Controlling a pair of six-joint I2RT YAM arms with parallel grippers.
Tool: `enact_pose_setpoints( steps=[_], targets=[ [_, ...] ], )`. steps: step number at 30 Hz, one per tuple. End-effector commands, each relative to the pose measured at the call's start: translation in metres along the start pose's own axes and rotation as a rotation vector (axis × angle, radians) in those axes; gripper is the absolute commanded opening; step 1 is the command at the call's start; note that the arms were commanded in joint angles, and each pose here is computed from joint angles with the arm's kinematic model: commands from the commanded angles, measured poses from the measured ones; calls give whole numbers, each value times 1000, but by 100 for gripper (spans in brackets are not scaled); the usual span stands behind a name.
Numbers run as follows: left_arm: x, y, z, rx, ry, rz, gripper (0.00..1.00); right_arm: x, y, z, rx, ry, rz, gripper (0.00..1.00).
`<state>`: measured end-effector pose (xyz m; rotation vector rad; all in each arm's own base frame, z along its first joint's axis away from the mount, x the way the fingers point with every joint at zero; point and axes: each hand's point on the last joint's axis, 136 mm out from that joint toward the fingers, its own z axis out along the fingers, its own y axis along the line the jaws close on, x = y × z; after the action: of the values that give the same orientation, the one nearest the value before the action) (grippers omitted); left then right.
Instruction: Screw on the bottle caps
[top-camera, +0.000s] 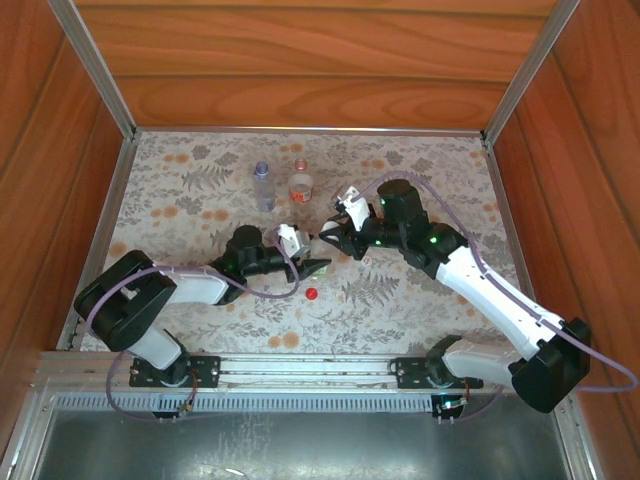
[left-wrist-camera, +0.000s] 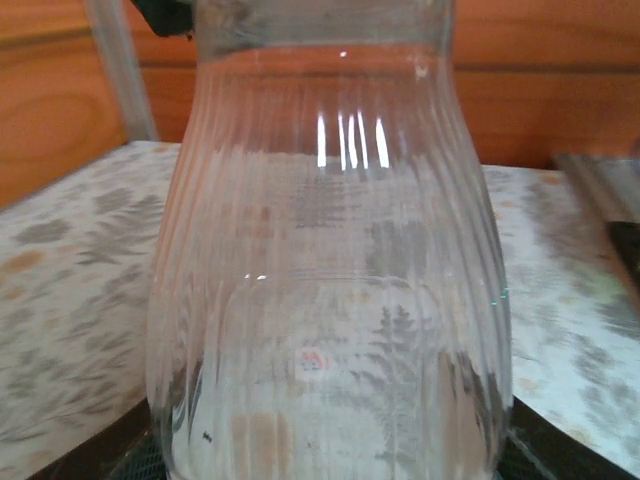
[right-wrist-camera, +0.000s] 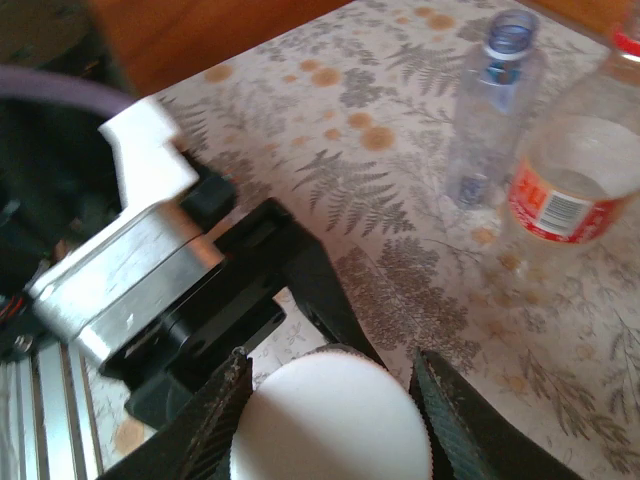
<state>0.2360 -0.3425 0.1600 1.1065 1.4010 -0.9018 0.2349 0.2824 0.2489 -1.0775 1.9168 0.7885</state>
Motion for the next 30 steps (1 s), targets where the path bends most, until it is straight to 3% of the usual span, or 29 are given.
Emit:
enact_pose_setpoints(
  steps=[1, 5, 8, 11, 16, 18, 22, 27, 30],
  targets=[
    [-4, 45, -1, -335, 45, 115, 56, 0, -27, 8, 149, -31, 237, 27],
    [-8, 63, 1, -582, 117, 242, 56, 10, -52, 11, 352, -47, 432, 28],
    [-5, 67, 7, -691, 195, 359, 56, 21, -72, 5, 556, -76, 567, 25],
    [-3, 67, 11, -711, 210, 370, 56, 23, -78, 8, 639, -98, 609, 25],
    [4, 65, 10, -683, 209, 342, 56, 18, -79, 12, 651, -90, 597, 27],
    [9, 58, 11, -608, 191, 311, 56, 6, -73, 9, 597, -140, 519, 34],
    [16, 28, 9, -312, 112, 182, 56, -27, -36, 8, 367, -200, 237, 62],
    [6, -17, -3, 51, 21, 57, 56, -24, 22, 4, 62, -109, -38, 71],
    [0, -27, -12, 158, -5, 2, 56, -21, 30, -4, 30, -89, -104, 74]
  ],
)
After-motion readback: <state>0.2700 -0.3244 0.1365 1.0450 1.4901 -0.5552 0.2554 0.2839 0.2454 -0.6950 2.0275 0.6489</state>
